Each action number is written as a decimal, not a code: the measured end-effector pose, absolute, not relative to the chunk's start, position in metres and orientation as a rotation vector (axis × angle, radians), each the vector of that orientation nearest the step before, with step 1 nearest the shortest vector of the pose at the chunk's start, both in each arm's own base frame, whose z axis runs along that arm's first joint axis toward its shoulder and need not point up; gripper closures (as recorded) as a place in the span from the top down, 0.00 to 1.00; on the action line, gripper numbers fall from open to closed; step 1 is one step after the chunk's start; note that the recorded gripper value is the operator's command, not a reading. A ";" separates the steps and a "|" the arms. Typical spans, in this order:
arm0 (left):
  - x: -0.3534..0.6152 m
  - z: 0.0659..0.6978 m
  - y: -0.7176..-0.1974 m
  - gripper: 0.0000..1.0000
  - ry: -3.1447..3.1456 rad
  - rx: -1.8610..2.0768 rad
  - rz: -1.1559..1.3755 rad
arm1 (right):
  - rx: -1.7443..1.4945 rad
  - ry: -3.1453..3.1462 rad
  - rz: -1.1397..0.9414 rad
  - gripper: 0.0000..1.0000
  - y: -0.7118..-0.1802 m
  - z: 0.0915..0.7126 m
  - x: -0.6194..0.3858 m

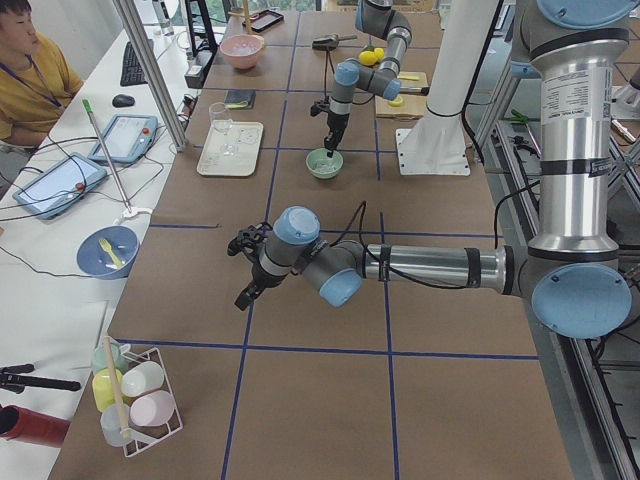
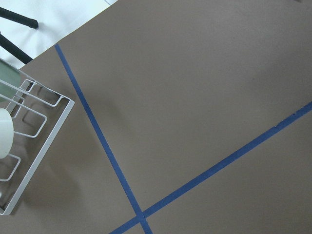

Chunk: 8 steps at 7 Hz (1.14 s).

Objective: Pour ice into bowl

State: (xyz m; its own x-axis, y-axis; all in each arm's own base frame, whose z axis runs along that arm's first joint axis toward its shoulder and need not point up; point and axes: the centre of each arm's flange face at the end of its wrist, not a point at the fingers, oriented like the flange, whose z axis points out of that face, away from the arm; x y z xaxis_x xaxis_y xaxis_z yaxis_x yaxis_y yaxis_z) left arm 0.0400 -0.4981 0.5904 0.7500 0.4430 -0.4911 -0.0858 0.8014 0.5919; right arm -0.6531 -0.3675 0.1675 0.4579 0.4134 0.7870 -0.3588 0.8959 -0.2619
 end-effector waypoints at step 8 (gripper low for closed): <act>0.066 0.523 -0.556 1.00 0.860 0.170 0.071 | 0.032 -0.911 0.298 0.00 -0.389 0.351 -0.344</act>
